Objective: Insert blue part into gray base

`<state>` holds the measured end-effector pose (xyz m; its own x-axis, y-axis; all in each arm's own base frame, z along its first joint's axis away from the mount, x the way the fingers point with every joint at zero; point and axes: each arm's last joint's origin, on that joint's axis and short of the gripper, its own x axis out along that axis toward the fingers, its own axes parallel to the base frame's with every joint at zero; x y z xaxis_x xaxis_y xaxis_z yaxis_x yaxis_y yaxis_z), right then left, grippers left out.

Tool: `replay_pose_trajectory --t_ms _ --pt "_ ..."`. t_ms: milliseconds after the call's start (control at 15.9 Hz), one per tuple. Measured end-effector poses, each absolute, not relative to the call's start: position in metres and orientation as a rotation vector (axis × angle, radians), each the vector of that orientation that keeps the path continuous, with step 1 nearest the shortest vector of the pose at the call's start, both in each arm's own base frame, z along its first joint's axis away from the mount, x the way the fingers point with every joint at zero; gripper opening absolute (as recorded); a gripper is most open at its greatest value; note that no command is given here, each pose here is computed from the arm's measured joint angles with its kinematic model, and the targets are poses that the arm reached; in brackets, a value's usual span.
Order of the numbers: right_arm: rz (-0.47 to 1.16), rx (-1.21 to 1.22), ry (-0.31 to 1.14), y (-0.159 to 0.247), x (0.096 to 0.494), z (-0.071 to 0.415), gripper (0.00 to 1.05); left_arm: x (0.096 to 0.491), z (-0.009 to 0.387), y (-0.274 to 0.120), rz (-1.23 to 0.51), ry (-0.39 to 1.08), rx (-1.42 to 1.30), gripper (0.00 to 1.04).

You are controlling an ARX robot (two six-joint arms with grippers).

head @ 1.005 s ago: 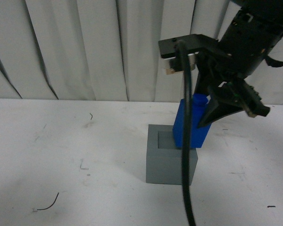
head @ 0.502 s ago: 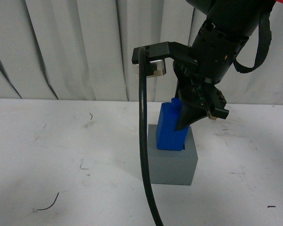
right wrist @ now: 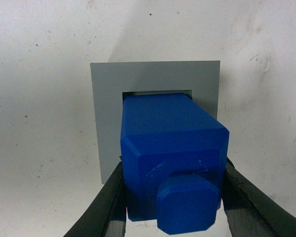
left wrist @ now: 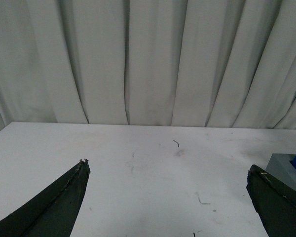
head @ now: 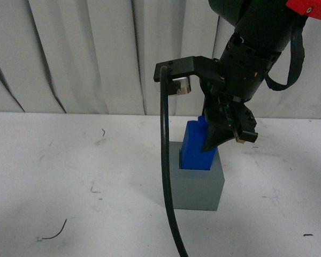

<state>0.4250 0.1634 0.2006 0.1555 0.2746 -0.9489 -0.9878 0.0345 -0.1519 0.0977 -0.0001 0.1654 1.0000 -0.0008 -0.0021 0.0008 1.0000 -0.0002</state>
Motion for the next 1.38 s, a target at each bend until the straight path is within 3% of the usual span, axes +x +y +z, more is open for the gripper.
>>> replay_pose_trajectory --t_ms 628,942,1068,1256,1382 --pt "1.21 -1.073 0.901 0.167 0.423 0.195 0.46 0.098 0.165 0.0 -0.001 0.002 0.0 0.98" --pt "1.211 -1.081 0.884 0.169 0.423 0.196 0.71 0.098 0.165 0.0 -0.001 0.002 0.0 0.98" --pt "1.228 -1.045 0.837 0.163 0.417 0.211 0.97 0.098 0.165 0.0 -0.001 0.002 0.0 0.98" --pt "1.182 -0.927 0.653 0.127 0.413 0.244 0.98 0.098 0.165 0.0 -0.001 0.002 0.0 0.98" --pt "1.079 -0.814 0.427 0.095 0.412 0.265 0.98 0.098 0.165 0.0 -0.001 0.002 0.0 0.98"
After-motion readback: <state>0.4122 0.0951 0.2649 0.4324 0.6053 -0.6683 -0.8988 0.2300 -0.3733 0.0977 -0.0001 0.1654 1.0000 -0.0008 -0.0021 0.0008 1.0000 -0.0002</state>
